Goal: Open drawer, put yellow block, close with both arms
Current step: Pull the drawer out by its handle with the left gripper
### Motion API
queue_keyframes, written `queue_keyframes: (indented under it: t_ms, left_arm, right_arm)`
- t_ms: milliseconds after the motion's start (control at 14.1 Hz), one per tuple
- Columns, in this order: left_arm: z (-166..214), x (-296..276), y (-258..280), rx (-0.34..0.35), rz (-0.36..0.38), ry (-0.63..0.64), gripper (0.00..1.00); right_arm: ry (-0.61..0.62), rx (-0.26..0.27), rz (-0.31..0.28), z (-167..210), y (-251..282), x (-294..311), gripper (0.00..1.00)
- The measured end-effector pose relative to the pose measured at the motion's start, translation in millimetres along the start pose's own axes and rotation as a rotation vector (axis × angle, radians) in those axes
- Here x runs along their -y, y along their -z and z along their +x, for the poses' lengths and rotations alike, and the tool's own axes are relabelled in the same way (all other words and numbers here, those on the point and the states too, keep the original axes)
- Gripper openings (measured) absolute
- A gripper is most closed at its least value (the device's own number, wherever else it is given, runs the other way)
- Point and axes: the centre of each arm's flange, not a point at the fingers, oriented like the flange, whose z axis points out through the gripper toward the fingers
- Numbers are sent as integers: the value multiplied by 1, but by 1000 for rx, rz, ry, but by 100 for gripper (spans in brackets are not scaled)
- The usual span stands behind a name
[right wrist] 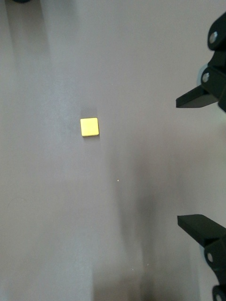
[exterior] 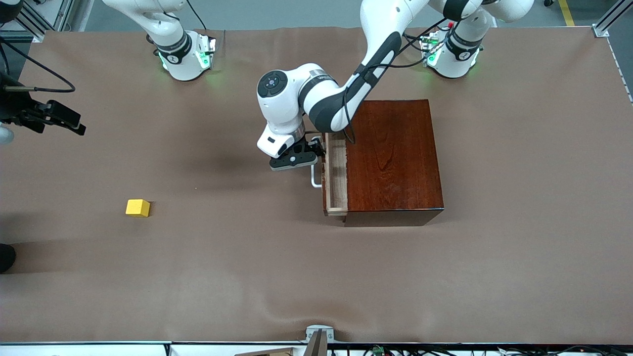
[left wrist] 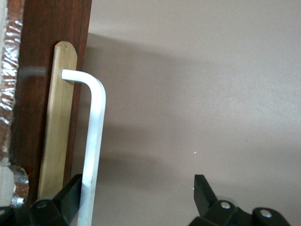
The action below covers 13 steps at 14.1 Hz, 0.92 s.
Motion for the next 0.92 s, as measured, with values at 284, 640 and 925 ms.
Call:
queue_keyframes:
  t_ms: [284,640,925]
  left_arm:
    - [-1,-3,2,-8,-28,28,100]
    - [-3,-9,6,-19,-70,28,100]
    - [-4,-11,8,-21,-82,28,100]
  right_arm:
    - [0,0,0,0,0,0,100]
    - [0,0,0,0,0,0,100]
    - [0,0,0,0,0,0,100]
